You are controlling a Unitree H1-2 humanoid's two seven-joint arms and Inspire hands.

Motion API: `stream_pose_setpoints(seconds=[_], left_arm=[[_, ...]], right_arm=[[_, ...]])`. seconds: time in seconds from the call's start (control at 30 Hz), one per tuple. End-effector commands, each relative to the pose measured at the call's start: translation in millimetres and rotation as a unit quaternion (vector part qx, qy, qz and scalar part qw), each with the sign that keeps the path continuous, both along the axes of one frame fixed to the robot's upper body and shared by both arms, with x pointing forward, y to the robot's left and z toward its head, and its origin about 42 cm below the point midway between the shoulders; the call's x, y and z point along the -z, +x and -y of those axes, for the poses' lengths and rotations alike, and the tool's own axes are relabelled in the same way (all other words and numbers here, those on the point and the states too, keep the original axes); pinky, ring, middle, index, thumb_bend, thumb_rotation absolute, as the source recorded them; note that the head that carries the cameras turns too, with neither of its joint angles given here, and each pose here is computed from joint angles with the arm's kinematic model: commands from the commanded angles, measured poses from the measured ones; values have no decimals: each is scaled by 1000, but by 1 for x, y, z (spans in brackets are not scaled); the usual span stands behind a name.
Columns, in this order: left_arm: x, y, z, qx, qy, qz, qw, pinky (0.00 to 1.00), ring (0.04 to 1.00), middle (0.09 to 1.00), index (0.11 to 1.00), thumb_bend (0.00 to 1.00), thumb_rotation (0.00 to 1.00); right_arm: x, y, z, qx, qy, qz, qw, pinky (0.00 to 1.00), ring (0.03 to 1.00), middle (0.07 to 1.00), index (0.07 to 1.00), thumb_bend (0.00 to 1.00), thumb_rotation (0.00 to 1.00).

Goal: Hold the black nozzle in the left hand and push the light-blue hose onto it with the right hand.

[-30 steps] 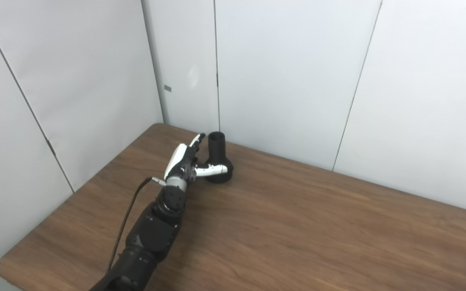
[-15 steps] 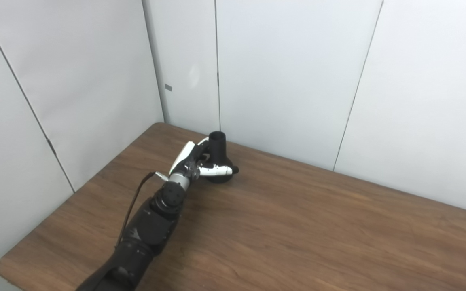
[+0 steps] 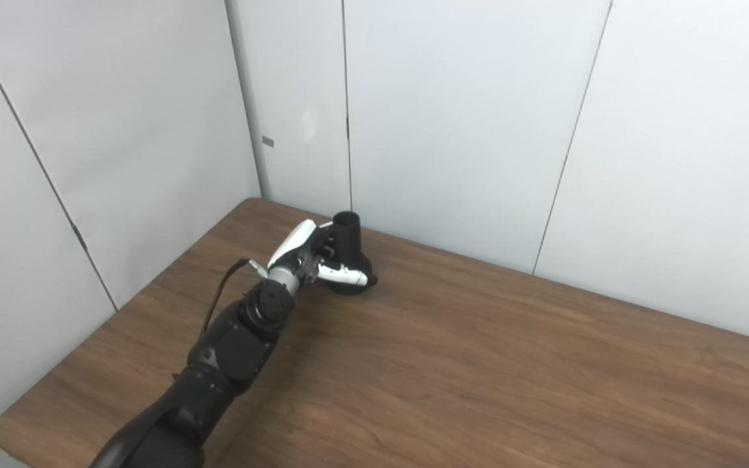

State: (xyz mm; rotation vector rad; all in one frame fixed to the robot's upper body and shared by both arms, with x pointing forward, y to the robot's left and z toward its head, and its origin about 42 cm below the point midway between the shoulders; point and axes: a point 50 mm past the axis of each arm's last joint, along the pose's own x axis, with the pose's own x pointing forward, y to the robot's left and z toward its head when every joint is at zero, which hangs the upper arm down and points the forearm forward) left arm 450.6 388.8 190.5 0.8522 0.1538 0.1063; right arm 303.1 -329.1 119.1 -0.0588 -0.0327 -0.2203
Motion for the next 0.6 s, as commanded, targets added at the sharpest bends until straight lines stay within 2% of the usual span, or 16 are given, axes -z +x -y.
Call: stream_pose_setpoints(seconds=[0.0, 0.13, 0.33, 0.4, 0.57], left_arm=[[6, -8, -17, -30, 24, -64, 997, 769, 830, 848, 850, 1000, 207], [1, -9, -20, -31, 63, -82, 994, 731, 834, 867, 867, 1000, 225], [-1, -8, -20, -30, 103, -105, 989, 736, 866, 901, 892, 1000, 268], [-1, -8, -20, -29, 125, -109, 986, 747, 878, 910, 897, 1000, 260], [-1, -8, -21, -30, 160, -112, 980, 699, 845, 898, 898, 1000, 232]], right_arm=[[-1, -5, 8, 13, -4, -1, 1000, 328, 445, 492, 456, 1000, 595], [-2, -5, 8, 14, -4, -4, 1000, 327, 444, 492, 459, 1000, 591], [-2, -6, 8, 14, -4, -3, 1000, 328, 446, 494, 458, 1000, 595], [-1, -6, 9, 13, -5, -2, 1000, 330, 447, 494, 460, 1000, 601], [-1, -6, 10, 11, -5, -3, 1000, 328, 446, 495, 462, 1000, 602]])
